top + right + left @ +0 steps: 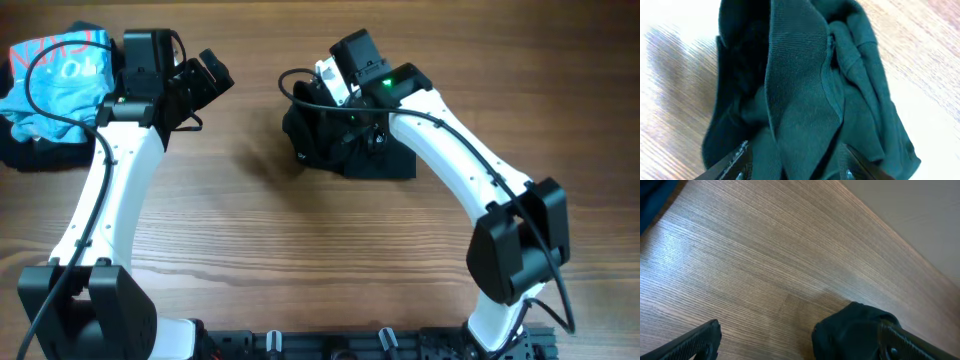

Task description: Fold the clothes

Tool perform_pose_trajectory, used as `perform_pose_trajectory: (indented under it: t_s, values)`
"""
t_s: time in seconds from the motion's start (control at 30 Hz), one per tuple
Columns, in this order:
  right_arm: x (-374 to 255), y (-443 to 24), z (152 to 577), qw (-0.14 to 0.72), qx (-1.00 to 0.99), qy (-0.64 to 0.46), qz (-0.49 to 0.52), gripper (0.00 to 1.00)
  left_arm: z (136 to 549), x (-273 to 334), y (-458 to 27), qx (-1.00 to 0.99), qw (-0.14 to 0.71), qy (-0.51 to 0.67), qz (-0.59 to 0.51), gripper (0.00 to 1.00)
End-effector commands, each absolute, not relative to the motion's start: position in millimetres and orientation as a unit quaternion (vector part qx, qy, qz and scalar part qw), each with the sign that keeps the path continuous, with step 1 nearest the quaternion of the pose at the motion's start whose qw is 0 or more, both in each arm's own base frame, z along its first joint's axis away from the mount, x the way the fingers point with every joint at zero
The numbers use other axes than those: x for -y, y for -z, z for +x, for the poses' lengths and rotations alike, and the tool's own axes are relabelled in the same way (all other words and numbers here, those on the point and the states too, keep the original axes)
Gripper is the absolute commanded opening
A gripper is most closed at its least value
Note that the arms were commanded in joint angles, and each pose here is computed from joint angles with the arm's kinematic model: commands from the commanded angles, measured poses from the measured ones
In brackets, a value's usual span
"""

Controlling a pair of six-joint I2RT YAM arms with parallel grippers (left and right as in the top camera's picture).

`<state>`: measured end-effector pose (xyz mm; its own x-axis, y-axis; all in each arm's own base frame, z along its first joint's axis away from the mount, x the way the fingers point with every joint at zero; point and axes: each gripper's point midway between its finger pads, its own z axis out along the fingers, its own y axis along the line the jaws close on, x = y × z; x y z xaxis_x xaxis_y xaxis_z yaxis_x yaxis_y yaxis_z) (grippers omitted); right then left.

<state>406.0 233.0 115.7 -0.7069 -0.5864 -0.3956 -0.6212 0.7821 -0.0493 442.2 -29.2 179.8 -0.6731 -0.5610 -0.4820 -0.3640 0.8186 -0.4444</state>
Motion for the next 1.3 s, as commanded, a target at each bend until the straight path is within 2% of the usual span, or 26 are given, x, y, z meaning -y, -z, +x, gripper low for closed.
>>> perform_pose_trajectory:
  t_s: [0.0, 0.23, 0.27, 0.3, 0.53, 0.63, 0.8, 1.0, 1.27]
  values:
    - [-232, -96, 407, 0.181, -0.918, -0.028, -0.351, 0.54, 444, 25, -190, -0.899, 0.327, 0.151, -0.249, 1.0]
    - [-236, -83, 413, 0.182, -0.915, -0.026, -0.359, 0.52, 444, 23, -190, -0.899, 0.329, 0.145, -0.251, 1.0]
    - [-238, -81, 418, 0.189, -0.914, -0.027, -0.358, 0.46, 444, 23, -190, -0.899, 0.329, 0.145, -0.251, 1.0]
    - [-239, -78, 419, 0.19, -0.914, -0.027, -0.358, 0.44, 444, 23, -190, -0.899, 0.329, 0.145, -0.251, 1.0]
    - [-238, -67, 422, 0.183, -0.916, -0.02, -0.357, 0.34, 444, 22, -189, -0.899, 0.331, 0.141, -0.25, 1.0]
    - [-229, -69, 431, 0.195, -0.921, 0.009, -0.337, 0.26, 444, 22, -189, -0.899, 0.331, 0.141, -0.25, 1.0]
    - [-214, -72, 442, 0.211, -0.929, 0.047, -0.3, 0.06, 444, 22, -189, -0.9, 0.331, 0.141, -0.249, 1.0]
    - [-199, -82, 452, 0.225, -0.94, 0.067, -0.247, 0.04, 444, 22, -189, -0.9, 0.331, 0.141, -0.249, 1.0]
    - [-178, -142, 453, 0.262, -0.948, 0.046, -0.174, 0.04, 444, 22, -189, -0.901, 0.331, 0.139, -0.243, 1.0]
